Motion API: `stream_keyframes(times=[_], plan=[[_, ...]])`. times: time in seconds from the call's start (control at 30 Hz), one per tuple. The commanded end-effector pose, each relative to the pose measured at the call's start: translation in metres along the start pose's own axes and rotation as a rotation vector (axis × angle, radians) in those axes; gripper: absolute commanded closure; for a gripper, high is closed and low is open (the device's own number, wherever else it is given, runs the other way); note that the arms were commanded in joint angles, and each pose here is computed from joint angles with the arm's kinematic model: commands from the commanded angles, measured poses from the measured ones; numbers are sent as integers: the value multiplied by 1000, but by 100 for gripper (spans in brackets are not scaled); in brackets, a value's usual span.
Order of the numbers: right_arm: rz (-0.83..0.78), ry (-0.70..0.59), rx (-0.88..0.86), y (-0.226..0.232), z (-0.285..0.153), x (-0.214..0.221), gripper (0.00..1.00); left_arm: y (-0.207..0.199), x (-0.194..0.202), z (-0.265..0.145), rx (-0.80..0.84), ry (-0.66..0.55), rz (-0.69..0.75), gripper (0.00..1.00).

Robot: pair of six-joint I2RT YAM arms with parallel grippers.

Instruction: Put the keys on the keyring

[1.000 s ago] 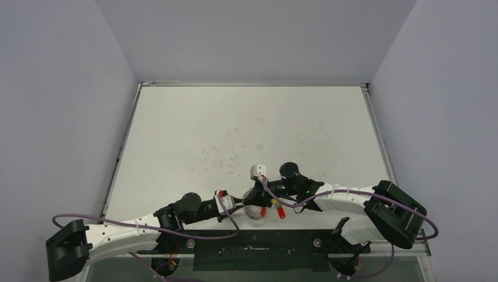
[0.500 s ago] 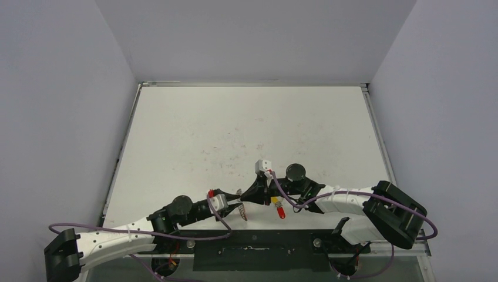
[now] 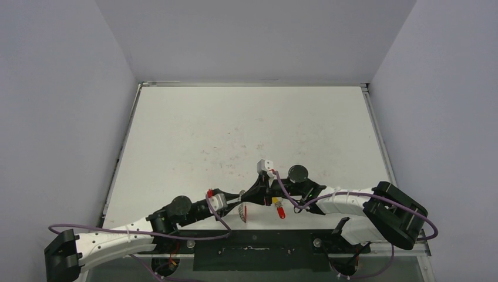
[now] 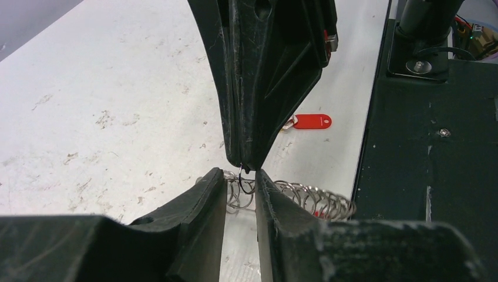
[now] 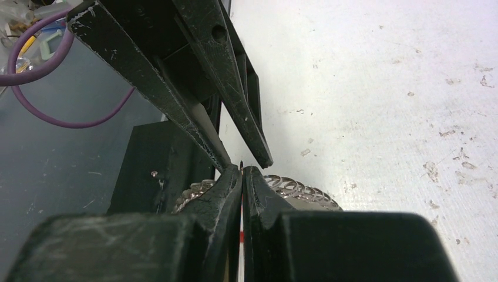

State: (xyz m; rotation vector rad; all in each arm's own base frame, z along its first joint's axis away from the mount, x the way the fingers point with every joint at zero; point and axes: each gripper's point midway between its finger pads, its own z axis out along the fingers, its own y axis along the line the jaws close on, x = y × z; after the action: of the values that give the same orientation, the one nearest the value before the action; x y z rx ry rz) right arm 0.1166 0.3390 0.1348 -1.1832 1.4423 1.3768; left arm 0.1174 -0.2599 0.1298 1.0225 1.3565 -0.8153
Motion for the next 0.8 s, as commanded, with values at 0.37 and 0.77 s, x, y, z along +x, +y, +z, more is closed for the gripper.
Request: stream_keyframes(times=[0.37,0.77], plan=[[-119,-132,-63,15,2,-43,100,1,1,6,1,23,16,83],[-114,-115,-56,14,1,-37,100,3,-25,3,-10,-79,27,78]])
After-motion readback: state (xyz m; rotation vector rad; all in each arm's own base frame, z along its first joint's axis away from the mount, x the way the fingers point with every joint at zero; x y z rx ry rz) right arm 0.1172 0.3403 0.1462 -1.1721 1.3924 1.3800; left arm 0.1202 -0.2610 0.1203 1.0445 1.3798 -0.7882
